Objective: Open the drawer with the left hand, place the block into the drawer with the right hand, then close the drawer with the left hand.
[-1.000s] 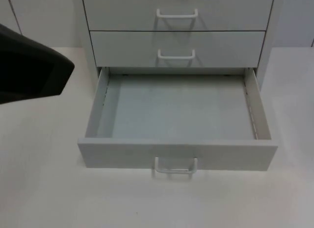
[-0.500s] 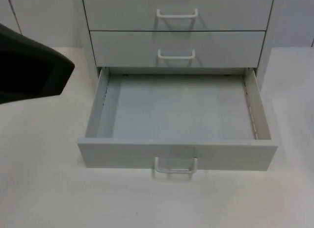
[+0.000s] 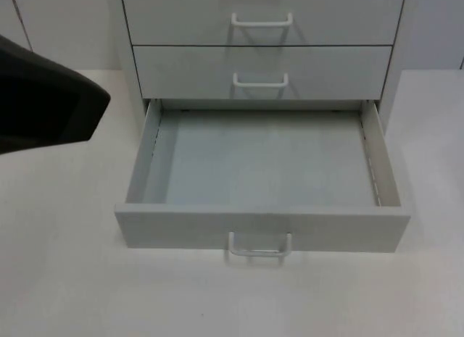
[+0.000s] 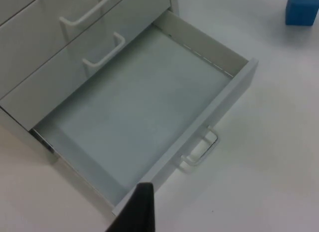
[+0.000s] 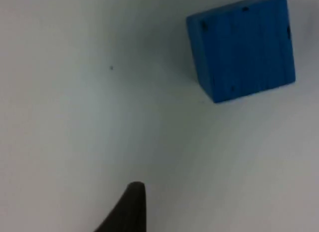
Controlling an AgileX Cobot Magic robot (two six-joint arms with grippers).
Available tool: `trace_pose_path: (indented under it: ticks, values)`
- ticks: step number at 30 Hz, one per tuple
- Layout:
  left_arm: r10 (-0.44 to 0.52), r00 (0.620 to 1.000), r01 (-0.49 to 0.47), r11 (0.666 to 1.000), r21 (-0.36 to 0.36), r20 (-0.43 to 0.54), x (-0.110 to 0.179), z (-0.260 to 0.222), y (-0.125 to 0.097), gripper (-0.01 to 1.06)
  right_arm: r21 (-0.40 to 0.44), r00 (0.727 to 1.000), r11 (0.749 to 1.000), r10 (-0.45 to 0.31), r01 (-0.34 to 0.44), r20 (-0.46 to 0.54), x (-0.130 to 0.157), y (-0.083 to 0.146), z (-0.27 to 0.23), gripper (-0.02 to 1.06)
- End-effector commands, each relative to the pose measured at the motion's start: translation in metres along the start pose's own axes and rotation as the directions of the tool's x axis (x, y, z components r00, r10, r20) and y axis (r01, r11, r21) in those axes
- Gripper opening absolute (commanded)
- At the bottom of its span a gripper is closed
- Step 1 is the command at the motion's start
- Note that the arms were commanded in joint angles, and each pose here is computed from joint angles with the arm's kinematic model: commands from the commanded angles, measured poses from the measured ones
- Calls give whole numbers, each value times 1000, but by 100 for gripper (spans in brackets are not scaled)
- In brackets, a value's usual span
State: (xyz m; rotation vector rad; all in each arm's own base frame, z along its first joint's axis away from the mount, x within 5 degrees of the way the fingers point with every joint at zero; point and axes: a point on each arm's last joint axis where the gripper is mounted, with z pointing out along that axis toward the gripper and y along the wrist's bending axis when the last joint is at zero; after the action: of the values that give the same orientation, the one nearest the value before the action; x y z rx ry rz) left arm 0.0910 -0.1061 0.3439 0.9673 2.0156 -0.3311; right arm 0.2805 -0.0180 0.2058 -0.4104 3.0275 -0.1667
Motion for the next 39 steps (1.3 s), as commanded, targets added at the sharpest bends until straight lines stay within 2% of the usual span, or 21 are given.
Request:
trace_pose_path:
  ticks: [1,4,7,15,18,24,28,29,33,34,36,38,39]
  values:
    - [-9,1000,9,1000,10,3,1,0,-1,105,17,998,999,-52,52,25,-7,-4,7,105]
    - [-11,1000,11,1000,10,3,1,0,-1,105,11,992,992,-123,123,17,-14,-4,25,105]
    - [-11,1000,11,1000,10,3,1,0,-1,105,8,988,988,-153,152,16,-19,-4,37,105]
    - [-18,1000,18,1000,15,2,1,0,-2,105,5,984,985,-172,172,40,-32,-4,74,105]
    - [-18,1000,18,1000,15,2,1,0,-2,105,-11,979,979,-201,201,12,-33,-2,90,105]
    - [-18,1000,18,1000,15,2,1,0,-2,105,-25,978,978,-208,207,-5,-34,-1,107,101]
    - [-18,1000,18,1000,15,2,1,0,-2,105,-14,976,976,-216,216,3,-36,-2,107,76]
    - [-18,1000,18,1000,15,2,1,0,-2,105,-14,976,976,-216,216,3,-36,-2,107,76]
    - [-18,1000,18,1000,15,2,1,0,-2,105,9,978,978,-209,209,-2,-36,-4,107,57]
    - [-18,1000,18,1000,15,2,1,0,-2,105,9,978,978,-209,209,-2,-36,-4,107,57]
    - [-18,1000,18,1000,15,2,1,0,-2,105,10,978,978,-209,209,-1,-36,-4,107,42]
    - [-18,1000,18,1000,15,2,1,0,-2,105,10,978,978,-207,207,-6,-38,-5,105,19]
    - [-18,1000,18,1000,15,2,1,0,-2,105,10,978,978,-207,207,-6,-38,-5,105,19]
